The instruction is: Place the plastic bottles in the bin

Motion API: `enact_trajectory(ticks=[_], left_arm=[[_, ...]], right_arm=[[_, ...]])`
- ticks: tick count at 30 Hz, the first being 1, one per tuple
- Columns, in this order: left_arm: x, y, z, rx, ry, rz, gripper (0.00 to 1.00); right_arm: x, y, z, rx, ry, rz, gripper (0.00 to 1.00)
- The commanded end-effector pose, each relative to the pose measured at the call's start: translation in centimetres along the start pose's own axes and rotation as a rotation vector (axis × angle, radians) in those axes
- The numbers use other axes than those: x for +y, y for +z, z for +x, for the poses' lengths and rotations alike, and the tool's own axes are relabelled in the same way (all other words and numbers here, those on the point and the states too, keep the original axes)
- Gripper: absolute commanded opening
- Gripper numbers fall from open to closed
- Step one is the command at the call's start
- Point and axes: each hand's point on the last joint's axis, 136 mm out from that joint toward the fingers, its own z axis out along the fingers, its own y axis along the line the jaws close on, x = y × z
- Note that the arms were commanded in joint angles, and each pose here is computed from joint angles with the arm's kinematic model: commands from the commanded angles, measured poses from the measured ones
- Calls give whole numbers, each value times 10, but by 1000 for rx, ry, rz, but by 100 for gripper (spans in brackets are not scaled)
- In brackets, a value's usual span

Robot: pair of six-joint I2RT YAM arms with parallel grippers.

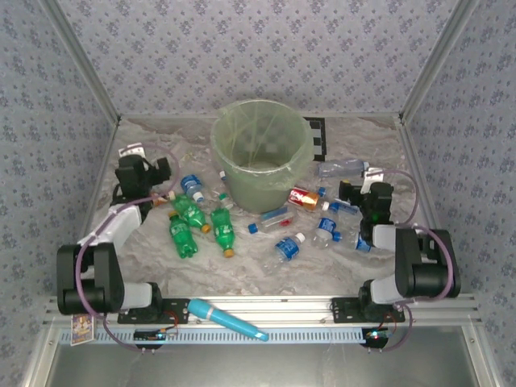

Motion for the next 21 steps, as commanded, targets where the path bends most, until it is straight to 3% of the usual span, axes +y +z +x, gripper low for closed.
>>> enact_trajectory(ticks=[1, 5, 11, 15, 21], left_arm=[[19, -22, 7, 138, -98, -97, 100], [35, -42, -1, 214, -211, -207, 100], [11, -58, 2, 334, -303, -85, 100], [-7, -69, 6, 349, -335, 7, 100], [-37, -85, 13, 359, -273, 124, 100]], right_arm=[[-18, -15, -27, -23, 87, 101, 100], [-58, -47, -35, 45, 494, 321, 100], [-35, -64, -48, 141, 527, 167, 100], [-32, -72, -50, 190, 585, 148, 100], [-22, -63, -54, 306, 558, 113, 99]])
